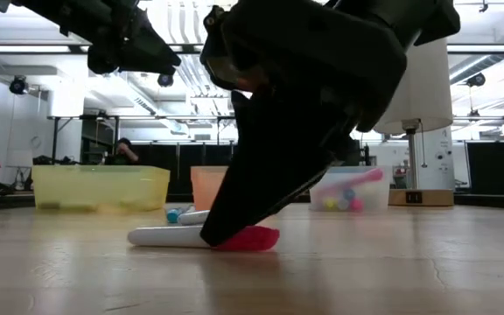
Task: Pick & Place Markers
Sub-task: Put the small red marker into the yellow bin
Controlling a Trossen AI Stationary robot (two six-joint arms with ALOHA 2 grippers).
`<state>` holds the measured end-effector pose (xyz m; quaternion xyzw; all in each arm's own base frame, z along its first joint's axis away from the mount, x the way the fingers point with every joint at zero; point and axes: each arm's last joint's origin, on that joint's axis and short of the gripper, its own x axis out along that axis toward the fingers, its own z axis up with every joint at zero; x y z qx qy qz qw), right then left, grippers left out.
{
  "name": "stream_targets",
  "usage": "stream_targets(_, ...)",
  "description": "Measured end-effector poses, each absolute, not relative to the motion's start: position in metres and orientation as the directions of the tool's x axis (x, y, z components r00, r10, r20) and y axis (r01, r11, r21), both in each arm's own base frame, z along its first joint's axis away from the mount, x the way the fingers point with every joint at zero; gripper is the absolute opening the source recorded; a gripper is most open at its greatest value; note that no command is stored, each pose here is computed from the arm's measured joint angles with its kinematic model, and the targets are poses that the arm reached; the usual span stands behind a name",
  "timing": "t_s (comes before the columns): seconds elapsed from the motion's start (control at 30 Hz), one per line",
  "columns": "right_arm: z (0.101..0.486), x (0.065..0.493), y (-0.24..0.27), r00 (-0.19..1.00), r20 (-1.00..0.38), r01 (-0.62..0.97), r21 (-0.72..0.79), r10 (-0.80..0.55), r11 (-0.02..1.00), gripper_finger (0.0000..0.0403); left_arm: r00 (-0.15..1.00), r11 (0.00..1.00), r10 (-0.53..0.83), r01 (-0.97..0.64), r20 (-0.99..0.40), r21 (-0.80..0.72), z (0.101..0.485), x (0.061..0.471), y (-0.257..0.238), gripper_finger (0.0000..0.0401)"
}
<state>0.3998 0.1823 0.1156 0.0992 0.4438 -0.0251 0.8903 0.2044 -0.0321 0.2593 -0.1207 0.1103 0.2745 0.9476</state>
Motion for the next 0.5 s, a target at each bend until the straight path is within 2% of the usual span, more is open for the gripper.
stream_targets(0.3,0.1138,0.3976,0.1806,0.586,-0.810,0.090,0.092,0.023,0.992,0.0070,0.825,0.820,0.493,-0.546,-0.275,-0.169,0.2594,0.2044,-0.0321,0.0123)
stream_targets(0.5,0.1133,0.3978,0.1776,0.574,-0.818,0.057,0.085,0.037,0.995,0.0039,0.826,0.820,0.493,-0.546,-0.273,-0.170,0.2594,0.2044,-0.0321,0.0123)
